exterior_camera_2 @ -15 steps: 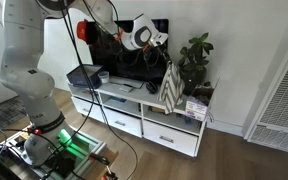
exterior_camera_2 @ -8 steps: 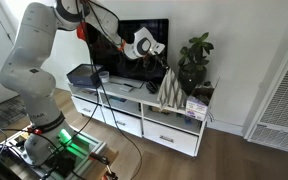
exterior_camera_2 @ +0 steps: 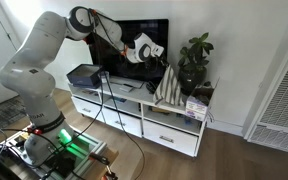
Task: Move the towel to the right
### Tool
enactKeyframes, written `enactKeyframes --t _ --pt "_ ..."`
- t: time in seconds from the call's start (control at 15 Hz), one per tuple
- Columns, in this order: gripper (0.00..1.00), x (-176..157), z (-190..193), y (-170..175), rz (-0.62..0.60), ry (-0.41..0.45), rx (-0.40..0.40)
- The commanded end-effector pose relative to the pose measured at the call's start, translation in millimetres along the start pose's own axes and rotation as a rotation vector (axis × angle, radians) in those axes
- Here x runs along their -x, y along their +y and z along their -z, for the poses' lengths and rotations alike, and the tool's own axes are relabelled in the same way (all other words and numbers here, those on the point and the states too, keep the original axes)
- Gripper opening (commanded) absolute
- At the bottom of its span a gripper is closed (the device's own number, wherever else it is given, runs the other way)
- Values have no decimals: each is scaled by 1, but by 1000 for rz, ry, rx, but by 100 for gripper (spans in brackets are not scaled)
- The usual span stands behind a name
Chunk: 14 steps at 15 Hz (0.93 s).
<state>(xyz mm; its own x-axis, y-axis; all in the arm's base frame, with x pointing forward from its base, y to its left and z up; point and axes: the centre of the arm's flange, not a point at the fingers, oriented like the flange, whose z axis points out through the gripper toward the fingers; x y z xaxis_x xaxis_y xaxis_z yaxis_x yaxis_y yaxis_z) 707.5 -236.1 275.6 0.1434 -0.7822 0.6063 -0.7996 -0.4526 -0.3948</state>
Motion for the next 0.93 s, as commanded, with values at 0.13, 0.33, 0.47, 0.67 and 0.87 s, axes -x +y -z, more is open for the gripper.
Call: enactKeyframes --t 0.13,0.33,0.47,0.67,0.87 --pt "0 51 -49 -7 5 -118 -78" --pt "0 75 -75 5 8 -151 -58" --pt "0 84 -90 16 5 -174 -41" --pt "0 101 -107 30 6 -220 -26" --pt "0 116 -122 41 16 -247 -5"
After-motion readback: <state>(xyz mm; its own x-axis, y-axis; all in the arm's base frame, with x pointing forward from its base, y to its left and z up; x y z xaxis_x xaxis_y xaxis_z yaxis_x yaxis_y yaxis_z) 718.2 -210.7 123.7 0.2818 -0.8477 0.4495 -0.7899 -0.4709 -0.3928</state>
